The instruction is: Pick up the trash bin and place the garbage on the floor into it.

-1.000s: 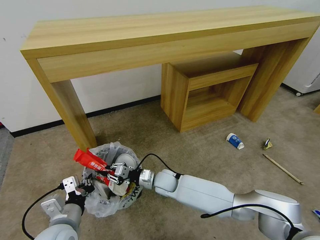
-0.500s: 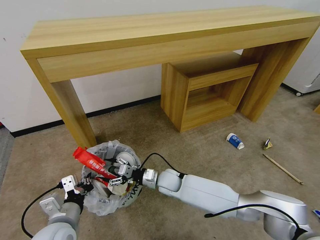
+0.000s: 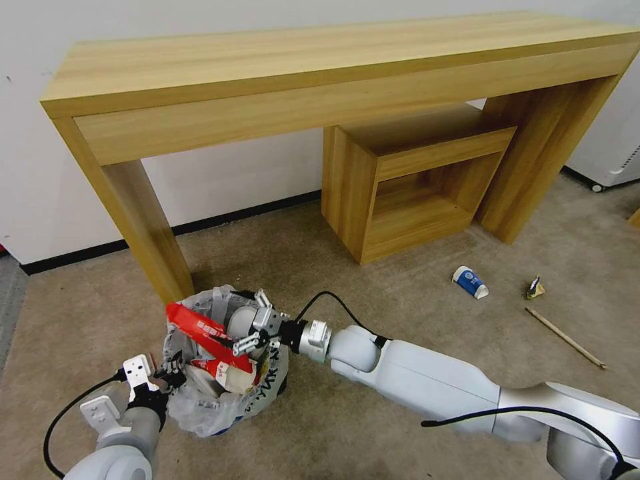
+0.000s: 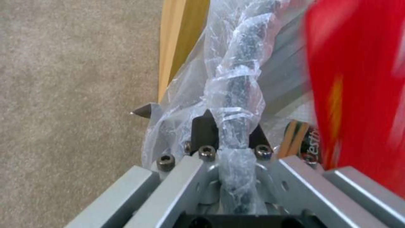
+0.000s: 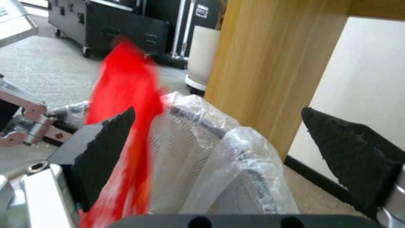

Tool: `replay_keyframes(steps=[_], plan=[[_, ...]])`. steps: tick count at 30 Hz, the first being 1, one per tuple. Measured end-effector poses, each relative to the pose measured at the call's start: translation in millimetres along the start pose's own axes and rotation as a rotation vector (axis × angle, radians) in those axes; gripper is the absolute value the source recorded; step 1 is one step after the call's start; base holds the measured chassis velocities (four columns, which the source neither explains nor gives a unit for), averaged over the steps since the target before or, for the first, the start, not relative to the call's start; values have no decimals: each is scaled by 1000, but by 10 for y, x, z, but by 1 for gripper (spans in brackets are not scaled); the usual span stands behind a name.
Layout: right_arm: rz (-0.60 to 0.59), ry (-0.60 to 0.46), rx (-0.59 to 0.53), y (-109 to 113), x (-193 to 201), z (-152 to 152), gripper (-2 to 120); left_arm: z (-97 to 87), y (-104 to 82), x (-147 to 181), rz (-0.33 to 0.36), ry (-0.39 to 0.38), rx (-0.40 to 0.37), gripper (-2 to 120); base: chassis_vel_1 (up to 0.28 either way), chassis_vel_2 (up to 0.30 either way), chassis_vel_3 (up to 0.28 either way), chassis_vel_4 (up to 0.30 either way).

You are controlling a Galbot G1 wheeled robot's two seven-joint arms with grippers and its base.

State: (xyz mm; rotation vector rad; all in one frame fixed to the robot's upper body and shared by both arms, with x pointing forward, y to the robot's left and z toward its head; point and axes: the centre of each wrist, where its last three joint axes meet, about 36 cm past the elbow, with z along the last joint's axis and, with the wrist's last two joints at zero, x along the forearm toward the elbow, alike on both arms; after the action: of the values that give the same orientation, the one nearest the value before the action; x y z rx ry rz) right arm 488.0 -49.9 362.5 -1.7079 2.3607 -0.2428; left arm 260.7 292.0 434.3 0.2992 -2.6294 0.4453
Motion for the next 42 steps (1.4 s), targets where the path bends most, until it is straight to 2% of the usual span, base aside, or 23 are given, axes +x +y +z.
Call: replay_keyframes(steps=[7, 14, 19, 21, 23, 26, 27, 31, 42], plan=[[-30, 30, 3, 109, 118, 123, 100, -28, -41, 37, 4, -10, 6, 0, 0, 0, 0, 0], [4, 7, -6, 87, 54, 75, 100, -14, -49, 56, 1, -7, 4, 0, 0, 0, 0, 0], [118, -30, -27, -114, 69, -124, 100, -6, 7, 74, -17, -5, -2, 0, 0, 0, 0, 0], [228, -24, -40, -284, 205, -209, 100, -16, 19, 75, -19, -7, -7, 0, 0, 0, 0, 0], [269, -17, -48, -339, 262, -239, 100, -18, 20, 73, -18, -7, -8, 0, 0, 0, 0, 0], [432, -12, -86, -569, 491, -426, 100, -12, 24, 53, -16, -1, -11, 0, 0, 0, 0, 0], [432, -12, -86, -569, 491, -426, 100, -12, 24, 53, -16, -1, -11, 0, 0, 0, 0, 0], [552, -8, -104, -748, 748, -554, 100, -9, 21, 33, -13, 4, -18, 0, 0, 0, 0, 0], [736, 45, -118, -757, 1168, -619, 100, -15, 26, 22, 2, 10, -38, 0, 0, 0, 0, 0]])
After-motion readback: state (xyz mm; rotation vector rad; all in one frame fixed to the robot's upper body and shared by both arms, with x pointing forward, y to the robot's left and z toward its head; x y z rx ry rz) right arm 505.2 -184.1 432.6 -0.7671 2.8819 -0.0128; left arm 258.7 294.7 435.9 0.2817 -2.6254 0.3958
